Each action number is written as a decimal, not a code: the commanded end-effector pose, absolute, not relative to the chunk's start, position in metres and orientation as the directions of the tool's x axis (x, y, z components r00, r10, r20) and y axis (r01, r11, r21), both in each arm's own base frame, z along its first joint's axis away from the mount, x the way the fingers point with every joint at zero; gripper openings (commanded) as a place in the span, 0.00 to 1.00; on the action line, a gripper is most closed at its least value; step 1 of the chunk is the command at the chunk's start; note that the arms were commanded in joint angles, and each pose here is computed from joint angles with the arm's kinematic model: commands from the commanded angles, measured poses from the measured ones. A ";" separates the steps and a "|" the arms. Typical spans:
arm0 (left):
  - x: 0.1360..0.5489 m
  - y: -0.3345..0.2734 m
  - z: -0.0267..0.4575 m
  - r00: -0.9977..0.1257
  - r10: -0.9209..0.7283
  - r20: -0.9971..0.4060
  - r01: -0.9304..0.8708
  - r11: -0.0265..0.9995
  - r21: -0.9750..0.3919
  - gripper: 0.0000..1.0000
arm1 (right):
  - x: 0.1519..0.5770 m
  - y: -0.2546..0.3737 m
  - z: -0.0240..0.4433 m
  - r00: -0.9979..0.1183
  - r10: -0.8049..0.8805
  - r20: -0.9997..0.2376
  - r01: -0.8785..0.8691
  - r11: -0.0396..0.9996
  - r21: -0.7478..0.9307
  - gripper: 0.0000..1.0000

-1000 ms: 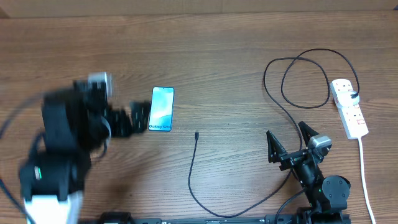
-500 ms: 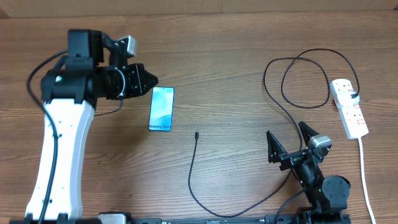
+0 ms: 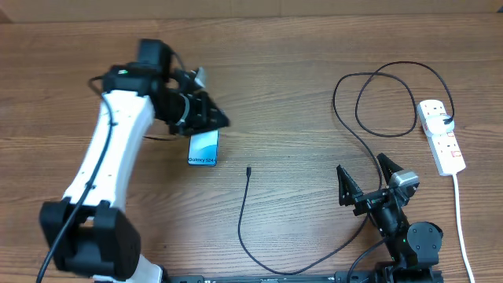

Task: Plug charger to phone and switch on socket
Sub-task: 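Reach the left gripper to the phone and grasp its edge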

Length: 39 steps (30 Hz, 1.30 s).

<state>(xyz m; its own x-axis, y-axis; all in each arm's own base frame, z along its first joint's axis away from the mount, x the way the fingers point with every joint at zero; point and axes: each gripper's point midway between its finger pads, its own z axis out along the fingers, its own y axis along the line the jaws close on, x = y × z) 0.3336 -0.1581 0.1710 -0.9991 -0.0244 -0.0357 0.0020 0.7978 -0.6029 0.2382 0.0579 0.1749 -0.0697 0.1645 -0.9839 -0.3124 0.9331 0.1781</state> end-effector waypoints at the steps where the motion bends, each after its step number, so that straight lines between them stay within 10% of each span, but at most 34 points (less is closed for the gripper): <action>1: 0.331 -0.168 0.164 -0.999 0.025 -0.048 0.047 0.837 -0.546 0.71 | 0.239 0.057 0.171 -0.075 0.167 -0.983 -0.311 0.933 0.182 1.00; 4: 0.329 -0.168 0.158 -0.997 0.047 -0.058 0.069 0.870 -0.488 1.00 | 0.239 0.057 0.171 -0.076 0.167 -0.983 -0.311 0.933 0.182 1.00; 27: 0.387 -0.115 0.128 -0.941 -0.153 -0.301 -0.121 0.985 -0.120 1.00 | 0.239 0.057 0.171 -0.075 0.167 -0.983 -0.311 0.933 0.182 1.00; 39: 0.379 -0.097 0.061 -0.972 -0.141 -0.190 -0.148 0.989 0.022 1.00 | 0.239 0.057 0.171 -0.075 0.167 -0.983 -0.310 0.933 0.182 1.00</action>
